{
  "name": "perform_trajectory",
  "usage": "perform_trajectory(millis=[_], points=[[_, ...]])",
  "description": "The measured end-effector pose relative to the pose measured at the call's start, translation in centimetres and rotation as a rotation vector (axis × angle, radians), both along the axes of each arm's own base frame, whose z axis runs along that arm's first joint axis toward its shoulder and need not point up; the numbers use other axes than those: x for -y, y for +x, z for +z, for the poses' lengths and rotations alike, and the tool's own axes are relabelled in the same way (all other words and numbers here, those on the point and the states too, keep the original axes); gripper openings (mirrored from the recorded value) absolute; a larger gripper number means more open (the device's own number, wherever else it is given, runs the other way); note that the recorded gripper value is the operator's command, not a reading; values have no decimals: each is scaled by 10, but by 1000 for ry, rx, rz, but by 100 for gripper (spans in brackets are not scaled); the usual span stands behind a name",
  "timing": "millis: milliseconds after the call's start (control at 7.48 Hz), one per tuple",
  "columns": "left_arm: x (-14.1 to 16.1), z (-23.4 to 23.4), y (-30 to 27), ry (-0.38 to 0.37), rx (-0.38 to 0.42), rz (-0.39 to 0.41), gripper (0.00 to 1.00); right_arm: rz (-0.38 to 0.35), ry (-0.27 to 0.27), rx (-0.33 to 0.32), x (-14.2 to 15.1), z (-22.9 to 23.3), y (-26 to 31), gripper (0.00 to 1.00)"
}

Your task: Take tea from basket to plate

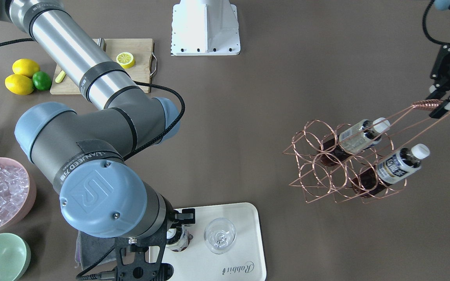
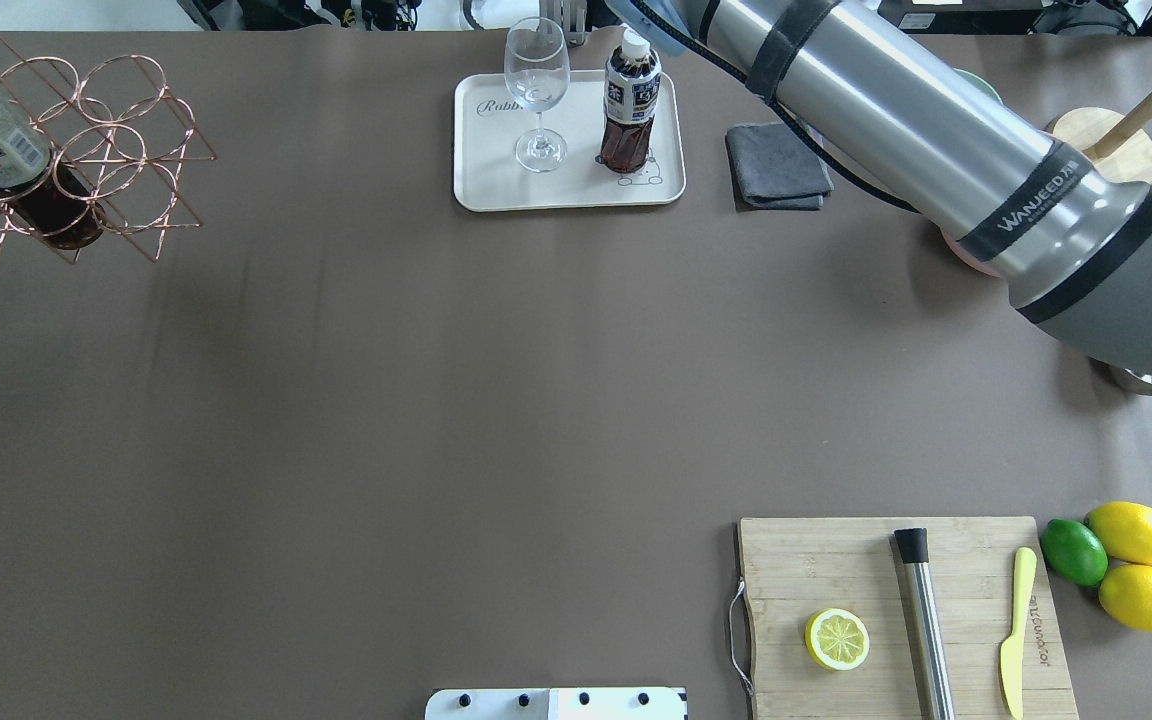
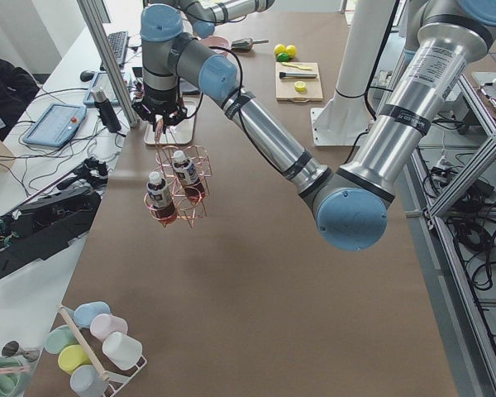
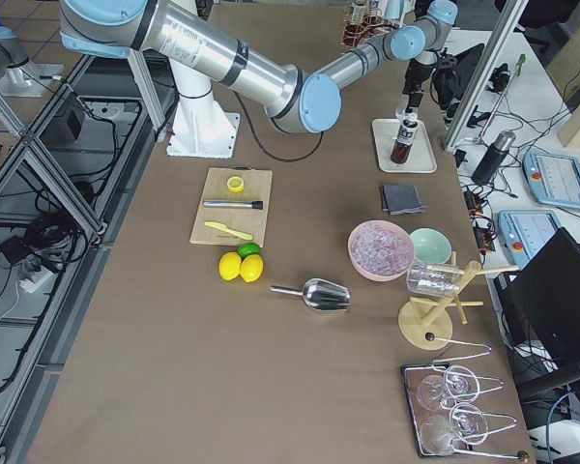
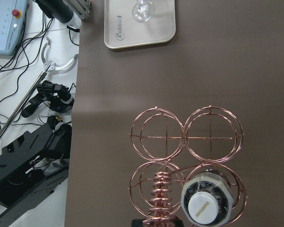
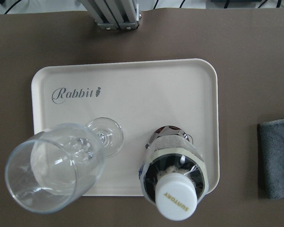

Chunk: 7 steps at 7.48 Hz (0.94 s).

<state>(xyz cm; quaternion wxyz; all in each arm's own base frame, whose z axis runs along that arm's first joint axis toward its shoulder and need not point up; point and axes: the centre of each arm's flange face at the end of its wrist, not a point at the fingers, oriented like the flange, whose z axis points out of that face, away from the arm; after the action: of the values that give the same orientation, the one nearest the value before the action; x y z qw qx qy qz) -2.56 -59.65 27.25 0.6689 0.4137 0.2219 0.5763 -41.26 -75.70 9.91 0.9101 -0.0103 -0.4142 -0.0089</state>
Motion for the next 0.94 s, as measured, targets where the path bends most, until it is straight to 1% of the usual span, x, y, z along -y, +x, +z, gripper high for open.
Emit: perform_trajectory(millis=[134,267,401,534,668,802,935], points=[[6,11,-17,2,18,-5,0,0,-9,-6,-23,5,15,100],[11,20,-33,2,34,-17,0,1,-16,-11,-48,22,33,100],[15,26,-43,10,68,-37,0,10,-22,-15,-76,47,61,100],[22,31,-47,20,94,-53,0,10,-15,-22,-111,93,98,100],[33,39,-49,34,107,-63,0,-3,15,-36,-144,151,150,100],[48,48,-51,53,121,-76,0,-20,42,-61,-177,215,210,100],[63,55,-52,63,139,-100,0,-39,59,-93,-202,275,271,100]])
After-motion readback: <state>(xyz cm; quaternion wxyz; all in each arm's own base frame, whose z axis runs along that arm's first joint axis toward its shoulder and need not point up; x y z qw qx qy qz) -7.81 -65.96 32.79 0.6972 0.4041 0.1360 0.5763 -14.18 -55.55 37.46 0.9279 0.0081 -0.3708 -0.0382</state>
